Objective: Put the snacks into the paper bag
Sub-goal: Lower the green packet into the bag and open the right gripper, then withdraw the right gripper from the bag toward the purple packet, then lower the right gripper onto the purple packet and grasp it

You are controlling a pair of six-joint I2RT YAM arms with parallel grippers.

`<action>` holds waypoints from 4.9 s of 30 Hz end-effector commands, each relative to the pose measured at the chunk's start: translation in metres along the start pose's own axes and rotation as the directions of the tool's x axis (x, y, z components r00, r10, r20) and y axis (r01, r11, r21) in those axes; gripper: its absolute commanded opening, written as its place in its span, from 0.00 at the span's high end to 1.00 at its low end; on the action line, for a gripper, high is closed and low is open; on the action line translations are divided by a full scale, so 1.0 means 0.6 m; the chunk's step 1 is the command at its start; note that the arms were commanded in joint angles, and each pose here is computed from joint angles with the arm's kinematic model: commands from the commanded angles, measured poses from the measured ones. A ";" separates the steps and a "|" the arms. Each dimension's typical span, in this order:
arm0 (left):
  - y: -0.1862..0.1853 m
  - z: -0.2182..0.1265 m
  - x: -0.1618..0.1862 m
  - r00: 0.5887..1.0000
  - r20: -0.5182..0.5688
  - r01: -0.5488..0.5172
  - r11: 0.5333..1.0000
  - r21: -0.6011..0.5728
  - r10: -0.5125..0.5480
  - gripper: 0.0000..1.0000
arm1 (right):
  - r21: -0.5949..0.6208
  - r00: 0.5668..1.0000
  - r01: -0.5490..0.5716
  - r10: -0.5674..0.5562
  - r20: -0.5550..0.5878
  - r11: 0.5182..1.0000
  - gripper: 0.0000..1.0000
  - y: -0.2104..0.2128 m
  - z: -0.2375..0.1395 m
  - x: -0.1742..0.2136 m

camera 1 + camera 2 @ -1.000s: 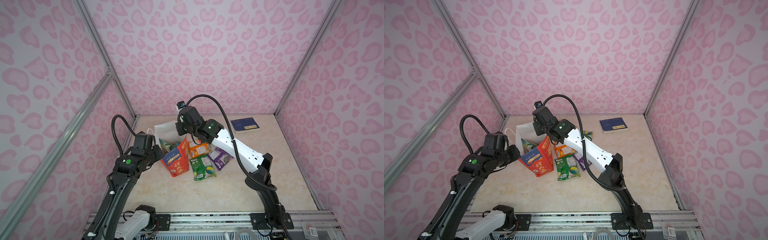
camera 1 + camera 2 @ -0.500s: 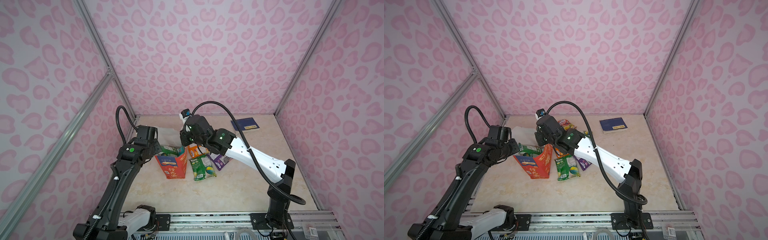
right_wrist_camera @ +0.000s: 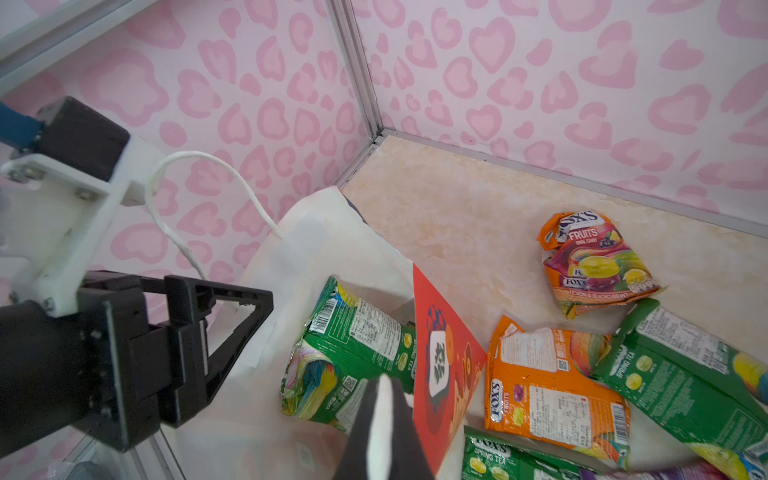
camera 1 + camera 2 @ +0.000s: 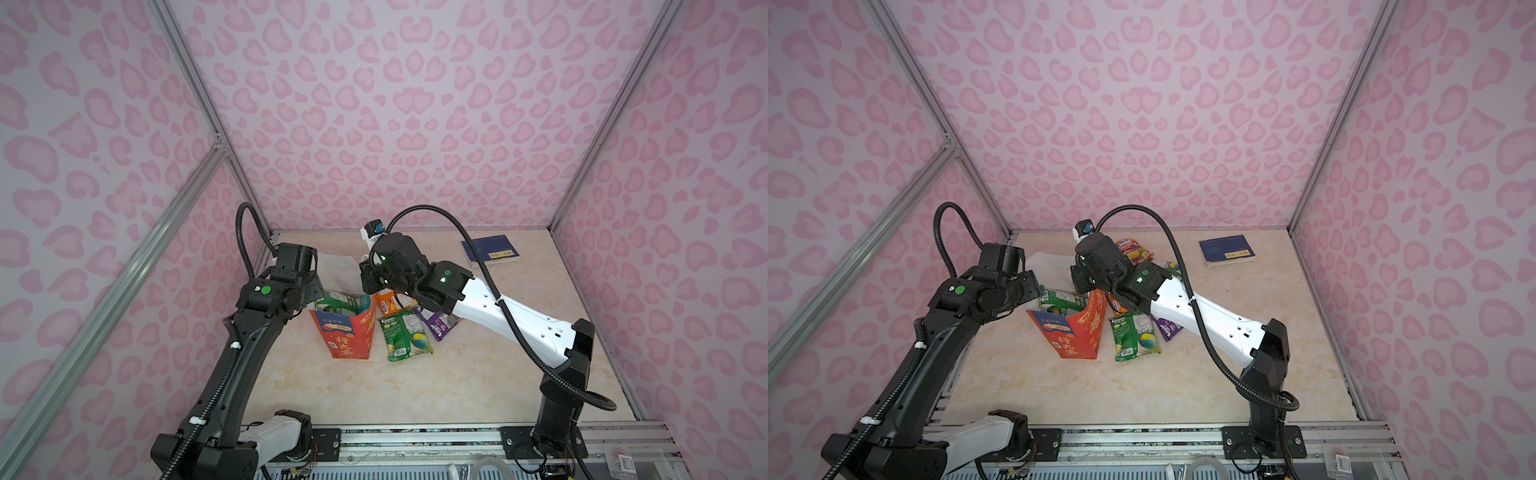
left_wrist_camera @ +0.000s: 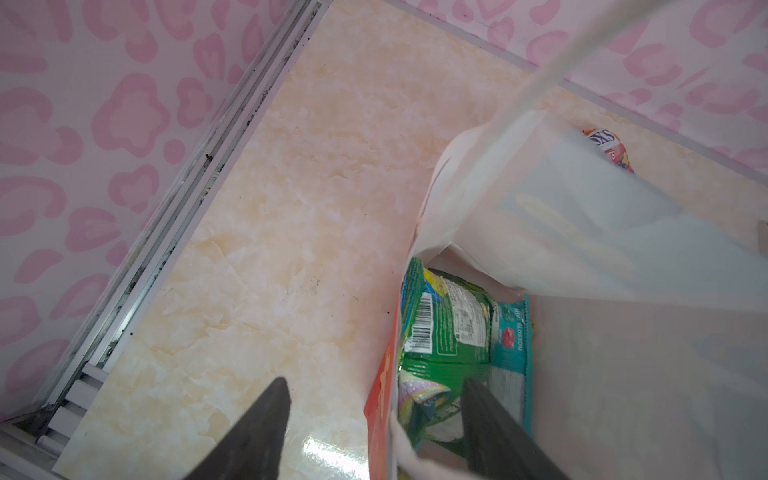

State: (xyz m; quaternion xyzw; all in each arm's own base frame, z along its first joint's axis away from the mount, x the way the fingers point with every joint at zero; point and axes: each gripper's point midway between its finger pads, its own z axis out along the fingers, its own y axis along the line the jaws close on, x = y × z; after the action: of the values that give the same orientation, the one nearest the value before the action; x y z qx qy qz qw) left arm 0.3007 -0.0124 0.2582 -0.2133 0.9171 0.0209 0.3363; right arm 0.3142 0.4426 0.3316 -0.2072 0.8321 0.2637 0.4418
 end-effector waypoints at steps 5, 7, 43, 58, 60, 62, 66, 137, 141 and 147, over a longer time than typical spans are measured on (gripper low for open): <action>-0.004 0.004 -0.006 1.000 0.015 0.006 1.000 0.006 -0.006 0.74 | -0.015 0.999 -0.015 0.015 0.040 1.000 1.00 0.004 -0.003 -0.012; -0.010 0.000 -0.005 1.000 0.016 0.008 0.999 0.038 -0.009 0.86 | -0.015 0.999 -0.015 0.015 0.035 1.000 1.00 0.002 -0.001 -0.010; -0.034 -0.042 0.013 0.992 0.107 -0.094 0.965 0.244 0.070 0.97 | 0.198 0.961 -0.271 0.255 0.104 0.942 0.02 -0.324 -0.213 0.054; -0.027 -0.030 0.025 0.996 0.086 -0.056 0.951 0.304 0.031 0.97 | 0.259 0.826 -0.543 0.564 -0.010 0.799 0.03 -0.544 -0.077 0.278; -0.032 -0.028 0.028 0.996 0.078 -0.057 0.946 0.318 0.034 0.97 | 0.274 0.813 -0.551 0.581 -0.036 0.788 0.03 -0.558 -0.059 0.290; -0.036 -0.025 0.030 0.997 0.068 -0.057 0.944 0.326 0.036 0.97 | 0.289 0.790 -0.575 0.611 -0.046 0.765 0.03 -0.577 -0.041 0.308; -0.036 -0.026 0.031 0.997 0.068 -0.057 0.942 0.330 0.036 0.97 | 0.283 0.768 -0.603 0.639 -0.048 0.746 0.03 -0.599 -0.015 0.327; -0.044 -0.020 0.037 0.998 0.047 -0.058 0.934 0.352 0.044 0.97 | 0.247 0.838 -0.431 0.487 -0.246 0.868 1.00 -0.411 -0.077 0.337; -0.043 -0.019 0.037 0.998 0.049 -0.058 0.936 0.348 0.044 0.97 | 0.241 0.850 -0.428 0.478 -0.220 0.871 1.00 -0.407 -0.096 0.317; -0.043 -0.019 0.038 0.998 0.048 -0.057 0.935 0.350 0.043 0.97 | 0.231 0.873 -0.420 0.460 -0.160 0.878 1.00 -0.401 -0.131 0.278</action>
State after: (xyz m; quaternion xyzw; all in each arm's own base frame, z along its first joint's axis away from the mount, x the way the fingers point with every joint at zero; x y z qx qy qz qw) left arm 0.2875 -0.0452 0.2556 -0.1322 0.9046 -0.1282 0.3843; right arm 0.3155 0.1907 0.1536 0.0065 0.9251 0.2547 0.2817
